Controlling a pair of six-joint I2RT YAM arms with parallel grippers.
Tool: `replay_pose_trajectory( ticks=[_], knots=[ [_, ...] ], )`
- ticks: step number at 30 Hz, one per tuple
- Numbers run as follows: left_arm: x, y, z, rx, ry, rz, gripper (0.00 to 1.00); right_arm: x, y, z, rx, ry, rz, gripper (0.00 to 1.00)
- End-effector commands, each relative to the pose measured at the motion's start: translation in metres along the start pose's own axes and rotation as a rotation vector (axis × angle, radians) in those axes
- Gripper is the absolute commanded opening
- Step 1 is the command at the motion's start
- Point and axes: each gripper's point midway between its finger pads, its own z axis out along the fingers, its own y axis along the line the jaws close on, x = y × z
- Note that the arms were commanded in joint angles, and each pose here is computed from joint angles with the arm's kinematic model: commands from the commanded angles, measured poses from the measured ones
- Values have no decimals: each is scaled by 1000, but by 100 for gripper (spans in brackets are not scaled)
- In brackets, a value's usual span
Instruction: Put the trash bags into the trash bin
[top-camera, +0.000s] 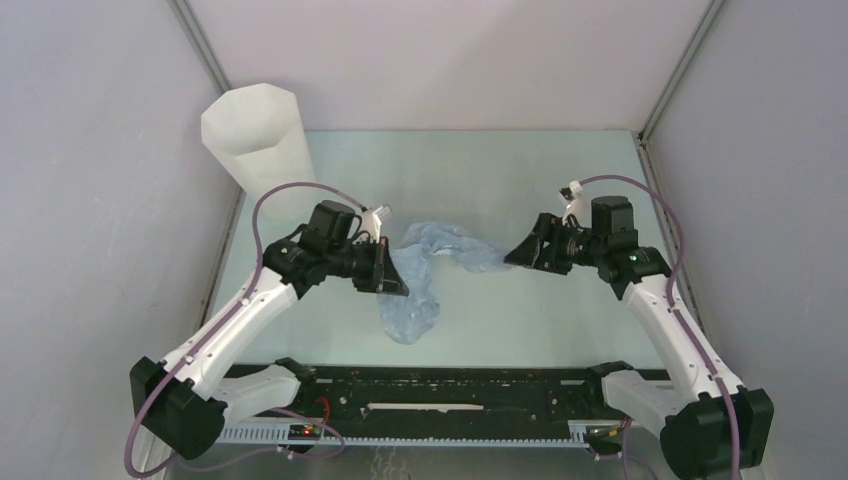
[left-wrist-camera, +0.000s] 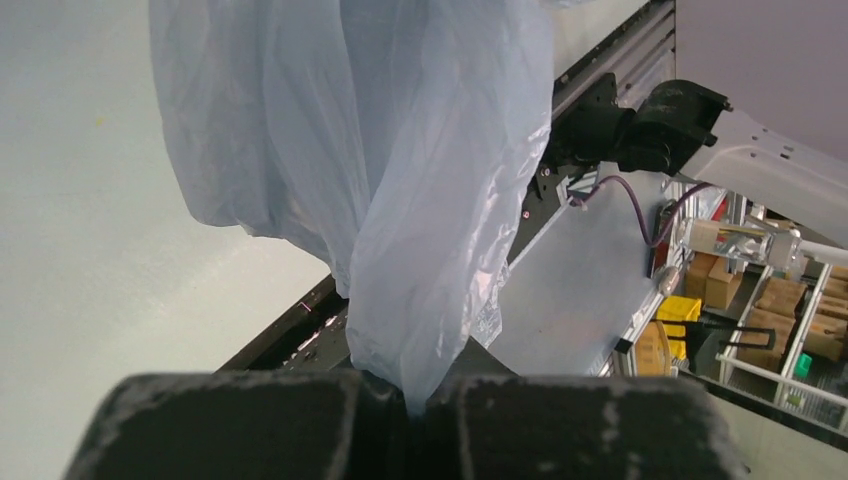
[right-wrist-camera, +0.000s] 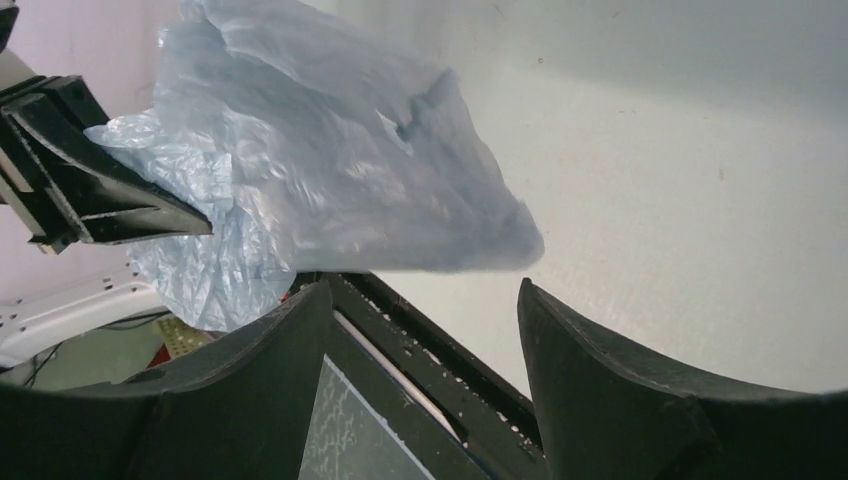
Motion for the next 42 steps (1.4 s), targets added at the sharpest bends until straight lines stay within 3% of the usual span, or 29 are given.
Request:
replay_pose_trajectory(
  ticks=[1,9,15,22,25,28,31,35,37,42],
  knots=[
    [-8,-26,-13,92,-17,82,0,-7,17,1,-120,-2,-36,78],
    [-6,-30,-12,119,5,95,0,-1,7,11,-131,54,-59,80],
    [-6,-34,-13,142,13,106,0,3,22,15,-246,100,-85,76],
    [-5,-37,-14,160,22,118,0,12,40,25,-341,154,-130,82],
    [-5,-34,-14,146,21,119,0,5,34,28,-285,114,-126,77],
    [-6,-33,-14,138,24,124,0,5,33,26,-295,122,-105,57],
    [-8,-31,-14,119,17,130,0,8,36,26,-312,144,-81,23],
    [-12,-31,-14,110,24,140,0,13,45,22,-331,158,-72,10],
    [-13,-32,-14,110,24,141,0,15,43,21,-312,155,-87,20],
    [-13,-30,-14,101,26,147,0,12,15,11,-159,101,-86,56]
  ],
)
